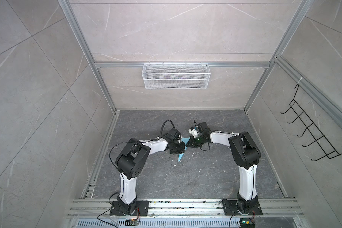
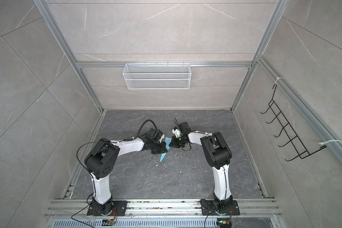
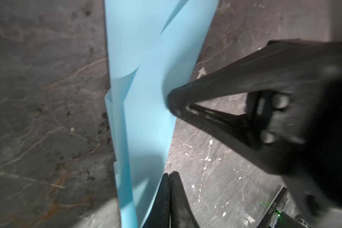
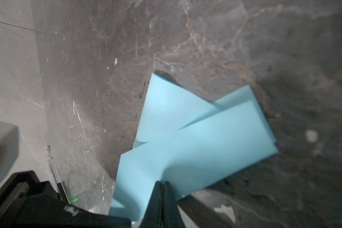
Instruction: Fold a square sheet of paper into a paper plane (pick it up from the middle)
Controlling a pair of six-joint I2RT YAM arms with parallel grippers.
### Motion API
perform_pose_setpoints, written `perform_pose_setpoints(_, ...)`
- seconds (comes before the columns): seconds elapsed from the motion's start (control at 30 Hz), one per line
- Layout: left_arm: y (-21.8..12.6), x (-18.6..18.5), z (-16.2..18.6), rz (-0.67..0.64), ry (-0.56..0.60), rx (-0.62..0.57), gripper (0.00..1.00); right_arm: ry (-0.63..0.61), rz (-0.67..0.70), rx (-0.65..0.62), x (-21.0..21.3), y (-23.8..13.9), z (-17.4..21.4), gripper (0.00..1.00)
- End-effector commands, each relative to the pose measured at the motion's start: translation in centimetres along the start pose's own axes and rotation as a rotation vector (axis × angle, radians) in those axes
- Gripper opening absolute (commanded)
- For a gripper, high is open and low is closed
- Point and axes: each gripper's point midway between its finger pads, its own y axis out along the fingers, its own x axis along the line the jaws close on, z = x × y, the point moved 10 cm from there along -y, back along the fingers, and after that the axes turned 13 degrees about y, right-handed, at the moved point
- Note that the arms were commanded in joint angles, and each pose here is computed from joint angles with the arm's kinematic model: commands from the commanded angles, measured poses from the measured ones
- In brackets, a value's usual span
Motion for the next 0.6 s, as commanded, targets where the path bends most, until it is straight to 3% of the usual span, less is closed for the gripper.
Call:
perform_pose_setpoints(0.0, 0.3, 0.5, 0.8, -0.038, -0.018, 0.035, 0.07, 0.079, 0.123, 0.049, -2.8, 1.7, 1.0, 0.07)
perform_pose_setpoints(0.57, -0.6, 1.7, 4.0, -0.107, -0.060, 0.087, 0.06, 0.085, 0.151, 0.060, -3.1, 1.9, 1.1, 0.08)
